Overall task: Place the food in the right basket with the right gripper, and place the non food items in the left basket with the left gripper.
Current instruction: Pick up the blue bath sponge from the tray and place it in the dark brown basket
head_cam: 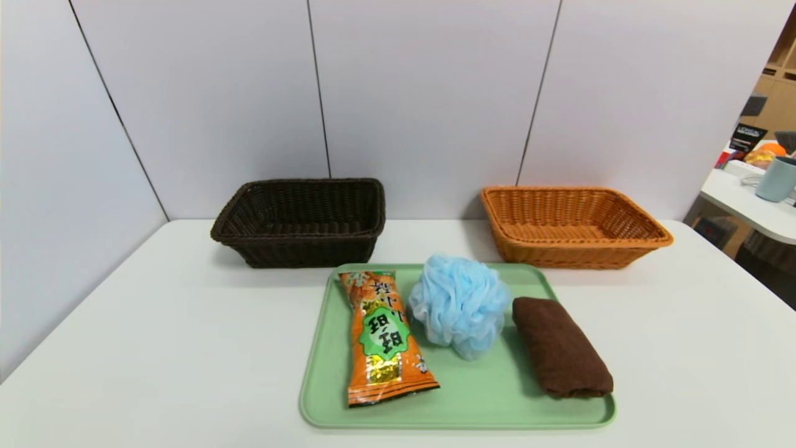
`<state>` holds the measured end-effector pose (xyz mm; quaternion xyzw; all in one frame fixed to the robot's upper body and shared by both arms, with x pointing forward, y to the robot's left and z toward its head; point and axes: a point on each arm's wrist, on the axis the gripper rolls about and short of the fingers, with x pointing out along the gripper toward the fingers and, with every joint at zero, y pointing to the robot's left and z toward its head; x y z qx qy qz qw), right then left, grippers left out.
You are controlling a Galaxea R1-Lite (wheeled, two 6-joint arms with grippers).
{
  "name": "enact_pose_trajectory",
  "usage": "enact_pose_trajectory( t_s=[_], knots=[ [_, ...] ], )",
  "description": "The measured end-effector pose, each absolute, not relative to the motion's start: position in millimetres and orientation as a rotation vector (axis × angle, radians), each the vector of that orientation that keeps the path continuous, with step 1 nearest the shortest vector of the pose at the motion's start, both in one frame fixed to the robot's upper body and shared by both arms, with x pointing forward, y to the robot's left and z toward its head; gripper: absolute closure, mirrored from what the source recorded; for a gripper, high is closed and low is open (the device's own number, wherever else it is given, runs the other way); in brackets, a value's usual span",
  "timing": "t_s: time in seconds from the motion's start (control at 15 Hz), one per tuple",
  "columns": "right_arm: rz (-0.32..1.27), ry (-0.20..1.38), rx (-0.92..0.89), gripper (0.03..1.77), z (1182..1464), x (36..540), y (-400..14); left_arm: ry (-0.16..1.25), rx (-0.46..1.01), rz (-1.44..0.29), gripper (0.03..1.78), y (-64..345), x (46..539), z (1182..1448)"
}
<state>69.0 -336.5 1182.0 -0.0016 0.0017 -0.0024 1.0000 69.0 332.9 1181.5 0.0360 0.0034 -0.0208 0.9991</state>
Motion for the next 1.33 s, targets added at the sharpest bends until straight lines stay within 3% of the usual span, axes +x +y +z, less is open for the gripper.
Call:
enact_pose_trajectory(
  t_s=[1.33],
  knots=[
    [-0.004,0.004,-0.005,0.10,1181.9,69.0,-336.5,0.007,0.071,-0.041,0.12,332.9,69.0,1181.5]
  ],
)
